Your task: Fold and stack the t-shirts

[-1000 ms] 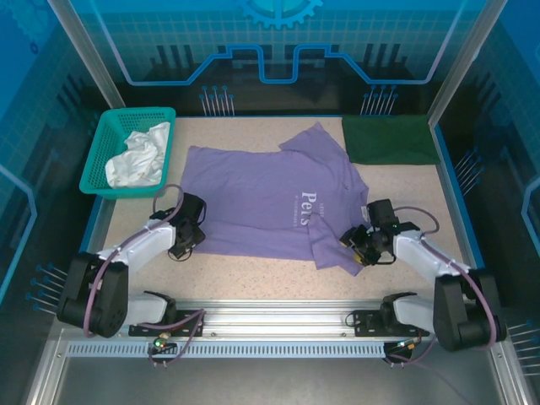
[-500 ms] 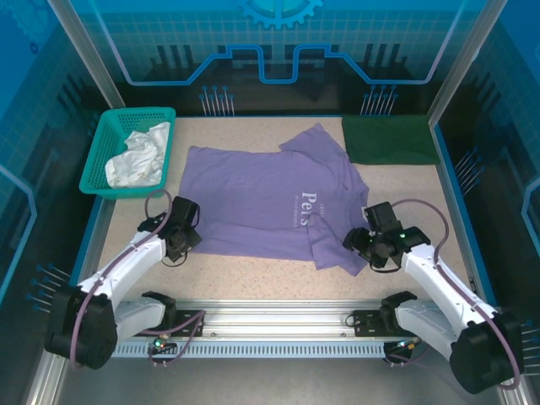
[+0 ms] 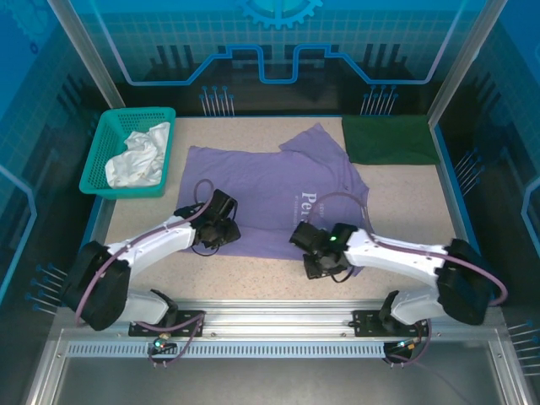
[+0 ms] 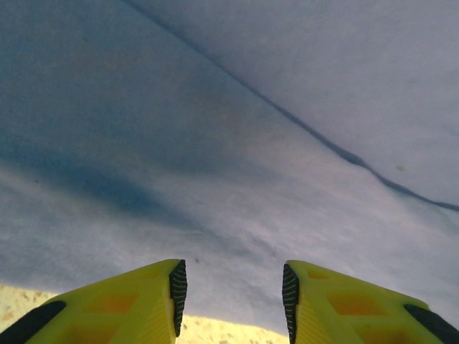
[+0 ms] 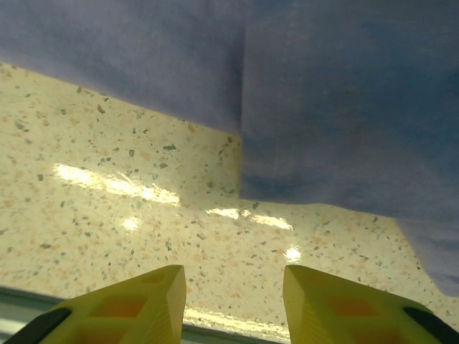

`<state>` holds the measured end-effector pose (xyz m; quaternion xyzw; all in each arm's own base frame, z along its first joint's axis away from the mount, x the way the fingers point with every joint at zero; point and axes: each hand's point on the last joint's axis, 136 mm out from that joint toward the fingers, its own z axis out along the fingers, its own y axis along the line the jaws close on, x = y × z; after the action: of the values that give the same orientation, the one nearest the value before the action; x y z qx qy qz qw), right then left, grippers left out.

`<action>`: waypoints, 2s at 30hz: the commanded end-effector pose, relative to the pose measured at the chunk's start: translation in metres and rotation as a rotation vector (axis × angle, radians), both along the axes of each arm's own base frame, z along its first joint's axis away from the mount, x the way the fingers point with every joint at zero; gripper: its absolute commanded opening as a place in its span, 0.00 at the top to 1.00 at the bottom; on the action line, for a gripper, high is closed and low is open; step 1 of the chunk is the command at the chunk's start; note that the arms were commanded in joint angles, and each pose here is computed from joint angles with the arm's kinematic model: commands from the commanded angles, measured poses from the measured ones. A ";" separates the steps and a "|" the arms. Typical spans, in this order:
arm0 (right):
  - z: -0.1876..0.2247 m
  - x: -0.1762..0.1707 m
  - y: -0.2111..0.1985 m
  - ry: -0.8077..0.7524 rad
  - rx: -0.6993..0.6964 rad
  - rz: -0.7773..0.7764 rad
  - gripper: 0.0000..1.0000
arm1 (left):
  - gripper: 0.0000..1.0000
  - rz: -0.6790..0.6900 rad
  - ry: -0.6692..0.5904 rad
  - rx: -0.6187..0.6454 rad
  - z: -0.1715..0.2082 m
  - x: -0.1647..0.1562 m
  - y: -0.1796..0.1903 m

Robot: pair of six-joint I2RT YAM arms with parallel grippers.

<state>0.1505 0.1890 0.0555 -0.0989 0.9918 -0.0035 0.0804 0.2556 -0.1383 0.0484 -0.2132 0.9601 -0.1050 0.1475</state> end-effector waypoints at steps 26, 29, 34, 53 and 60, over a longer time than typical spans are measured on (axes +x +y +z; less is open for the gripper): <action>-0.050 0.023 -0.008 0.029 -0.145 -0.120 0.73 | 0.51 0.167 0.049 0.259 -0.035 -0.016 0.087; -0.056 0.017 -0.015 0.044 -0.163 -0.116 0.77 | 0.51 0.181 0.045 0.263 -0.034 -0.017 0.089; -0.056 0.017 -0.015 0.048 -0.157 -0.116 0.87 | 0.51 0.184 0.040 0.264 -0.032 -0.018 0.090; 0.008 0.043 -0.021 -0.017 0.088 -0.181 1.00 | 0.51 0.172 0.023 0.245 -0.029 -0.015 0.087; 0.024 0.077 -0.050 -0.026 0.110 -0.224 1.00 | 0.51 0.172 0.019 0.258 -0.027 -0.013 0.089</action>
<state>0.2210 0.1451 0.0709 0.0370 0.9928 0.0365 0.1075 0.2463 -0.0580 0.0192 -0.2737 0.9462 0.0186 0.1716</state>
